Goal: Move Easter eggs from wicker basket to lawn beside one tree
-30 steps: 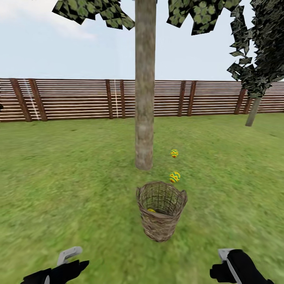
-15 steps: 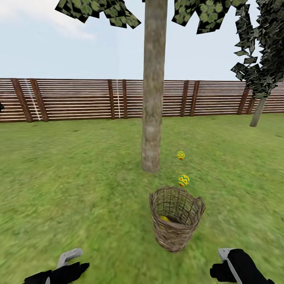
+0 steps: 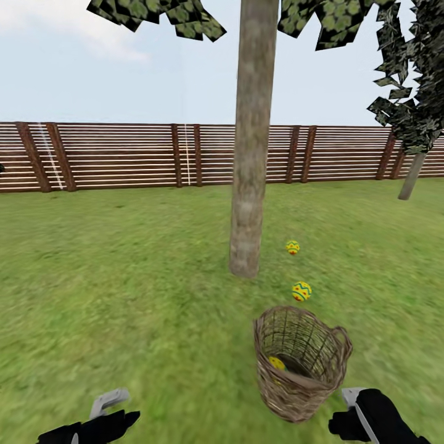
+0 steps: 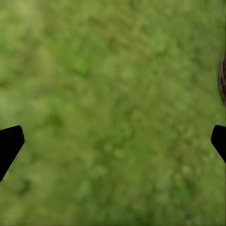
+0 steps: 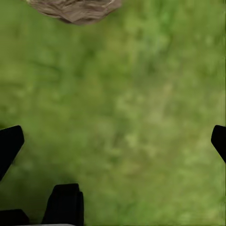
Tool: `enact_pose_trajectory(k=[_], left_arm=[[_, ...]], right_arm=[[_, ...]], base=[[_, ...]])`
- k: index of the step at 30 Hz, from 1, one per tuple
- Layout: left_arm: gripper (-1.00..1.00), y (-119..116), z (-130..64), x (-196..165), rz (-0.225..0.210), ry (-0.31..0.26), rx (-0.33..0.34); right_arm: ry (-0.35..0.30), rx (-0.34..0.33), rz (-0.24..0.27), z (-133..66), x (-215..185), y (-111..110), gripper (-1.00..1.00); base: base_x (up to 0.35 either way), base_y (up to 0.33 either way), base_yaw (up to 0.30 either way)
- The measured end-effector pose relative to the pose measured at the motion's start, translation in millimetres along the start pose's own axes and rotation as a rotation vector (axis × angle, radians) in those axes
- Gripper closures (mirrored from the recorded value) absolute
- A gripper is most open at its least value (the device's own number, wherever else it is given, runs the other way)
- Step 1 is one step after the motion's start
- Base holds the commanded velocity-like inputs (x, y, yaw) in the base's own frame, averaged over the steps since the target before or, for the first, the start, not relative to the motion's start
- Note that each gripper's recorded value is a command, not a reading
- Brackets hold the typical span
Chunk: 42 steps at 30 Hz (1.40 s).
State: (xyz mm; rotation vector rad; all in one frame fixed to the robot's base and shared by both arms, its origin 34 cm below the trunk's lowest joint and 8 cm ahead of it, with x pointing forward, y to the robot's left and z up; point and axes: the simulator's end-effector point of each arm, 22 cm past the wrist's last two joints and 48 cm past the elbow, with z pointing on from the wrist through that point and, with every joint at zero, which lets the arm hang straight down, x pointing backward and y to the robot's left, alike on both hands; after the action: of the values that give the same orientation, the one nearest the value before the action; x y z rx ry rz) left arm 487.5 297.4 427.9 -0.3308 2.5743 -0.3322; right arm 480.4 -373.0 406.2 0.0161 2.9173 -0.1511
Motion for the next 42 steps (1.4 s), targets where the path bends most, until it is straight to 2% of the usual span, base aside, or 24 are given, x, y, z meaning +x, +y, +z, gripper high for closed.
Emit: enact_pose_trajectory(k=[17,19,21,24,28,29,32,37,42], left_arm=[[-1.0,1.8,-0.3,-1.5,-0.001,-0.005,-0.004],[-1.0,2.9,-0.8,-2.3,-0.001,-0.007,-0.006],[-1.0,3.5,-1.0,-2.6,0.0,-0.007,-0.007],[-1.0,6.8,-2.1,-4.2,0.003,-0.009,-0.012],[-1.0,14.8,-3.8,-4.8,0.003,-0.005,-0.023],[-1.0,18.5,-4.8,-5.8,0.005,-0.005,-0.029],[-1.0,52.1,-17.0,-17.1,0.022,-0.003,-0.079],[-1.0,80.3,-28.5,-20.1,0.019,0.029,-0.122],[-1.0,77.1,-33.9,-31.3,0.03,0.006,-0.12]], right_arm=[[0.001,0.004,0.003,-0.2,0.2,-5.1,-1.0],[0.001,0.014,0.018,-1.1,0.2,-15.0,-1.0],[-0.003,0.04,0.056,-4.7,0.1,-42.6,-1.0],[-0.006,0.074,0.073,-10.8,-0.2,-76.3,-1.0],[-0.004,0.091,0.075,-13.5,0.7,-90.5,-1.0],[-0.003,0.099,0.074,-14.6,0.9,-95.4,-1.0],[0.002,0.145,0.073,-22.1,2.1,-124.8,-1.0],[-0.004,0.159,0.073,-30.5,-3.4,-133.6,-1.0],[-0.003,0.182,0.061,-33.3,-3.6,-140.7,-1.0]], base=[[0.04,0.323,-0.048],[0.0,0.338,-0.011],[0.0,0.338,-0.003],[0.0,0.338,-0.001],[0.0,0.338,0.004],[0.0,0.338,0.004],[0.0,0.282,0.002],[0.0,0.063,0.0],[0.088,0.004,0.0]])
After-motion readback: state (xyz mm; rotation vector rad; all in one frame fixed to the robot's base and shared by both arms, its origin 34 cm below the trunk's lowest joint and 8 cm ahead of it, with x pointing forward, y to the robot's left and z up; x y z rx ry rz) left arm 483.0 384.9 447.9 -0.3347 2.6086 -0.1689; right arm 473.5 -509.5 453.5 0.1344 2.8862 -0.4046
